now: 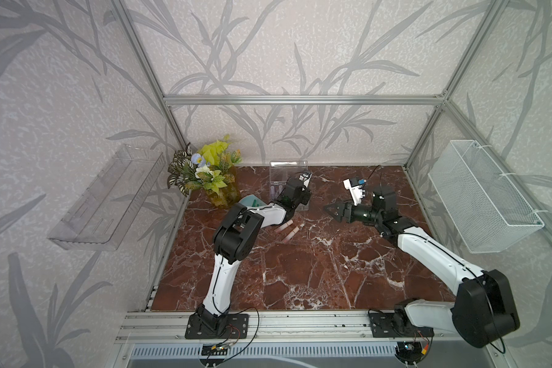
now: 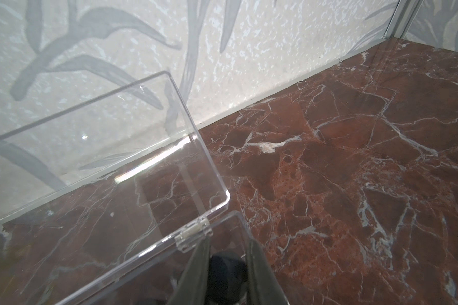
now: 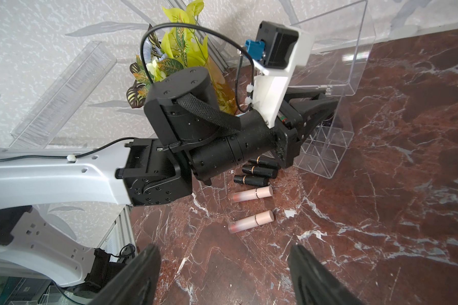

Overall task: Arrange the lipsticks in the organizer
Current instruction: Place the lipstick in the storage box, then pick up the lipstick at the center of the board.

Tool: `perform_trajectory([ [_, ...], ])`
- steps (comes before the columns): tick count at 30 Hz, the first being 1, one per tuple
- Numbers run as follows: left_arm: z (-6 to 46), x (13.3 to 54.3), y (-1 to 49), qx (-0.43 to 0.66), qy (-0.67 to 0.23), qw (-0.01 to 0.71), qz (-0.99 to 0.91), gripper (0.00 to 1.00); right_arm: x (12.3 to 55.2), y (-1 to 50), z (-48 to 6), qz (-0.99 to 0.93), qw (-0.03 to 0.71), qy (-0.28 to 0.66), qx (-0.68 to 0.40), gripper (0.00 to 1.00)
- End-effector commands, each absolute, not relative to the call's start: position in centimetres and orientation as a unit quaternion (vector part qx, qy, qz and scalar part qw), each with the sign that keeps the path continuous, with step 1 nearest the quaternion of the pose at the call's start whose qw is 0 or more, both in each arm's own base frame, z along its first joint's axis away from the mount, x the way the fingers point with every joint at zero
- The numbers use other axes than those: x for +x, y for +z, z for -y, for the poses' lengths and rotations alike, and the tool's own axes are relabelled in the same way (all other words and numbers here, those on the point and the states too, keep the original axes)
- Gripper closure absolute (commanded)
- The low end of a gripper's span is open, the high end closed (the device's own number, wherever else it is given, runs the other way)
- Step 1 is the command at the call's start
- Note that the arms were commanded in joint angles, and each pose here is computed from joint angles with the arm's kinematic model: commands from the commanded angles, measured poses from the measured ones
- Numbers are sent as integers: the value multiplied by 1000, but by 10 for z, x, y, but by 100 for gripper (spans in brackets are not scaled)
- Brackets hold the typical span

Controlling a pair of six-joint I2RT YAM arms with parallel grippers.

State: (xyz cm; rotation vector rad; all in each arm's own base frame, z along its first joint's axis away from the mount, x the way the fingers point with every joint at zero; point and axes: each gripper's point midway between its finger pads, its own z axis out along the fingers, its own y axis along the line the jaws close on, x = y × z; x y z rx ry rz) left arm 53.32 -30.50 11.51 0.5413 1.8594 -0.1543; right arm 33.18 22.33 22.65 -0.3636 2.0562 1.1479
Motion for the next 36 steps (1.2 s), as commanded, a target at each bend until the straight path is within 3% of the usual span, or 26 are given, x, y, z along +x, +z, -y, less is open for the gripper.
perform_trajectory([
  [1, 301, 533, 139, 216, -64, 585, -779, 62, 334, 233, -225, -795, 374, 455, -148, 20],
  [2, 302, 533, 141, 216, -64, 587, -777, 52, 334, 233, -226, -795, 373, 455, -148, 20],
  [4, 302, 533, 146, 213, -66, 592, -774, 40, 335, 231, -226, -797, 370, 455, -148, 20],
  [7, 302, 529, 161, 206, -71, 604, -767, 34, 336, 228, -227, -800, 365, 453, -150, 20],
  [13, 280, 488, 214, 178, -79, 627, -754, 34, 334, 220, -234, -812, 350, 436, -167, 22],
  [21, 195, 414, 266, 87, -55, 666, -739, 36, 320, 198, -259, -848, 314, 354, -239, 23],
  [25, 166, 383, 265, 62, -63, 667, -739, 36, 309, 175, -273, -873, 279, 272, -292, 23],
  [32, 148, 335, 228, 82, -84, 623, -773, 37, 299, 142, -260, -901, 231, 209, -302, 23],
  [36, 146, 306, 213, 76, -142, 616, -771, 37, 288, 117, -261, -908, 182, 132, -353, 23],
])
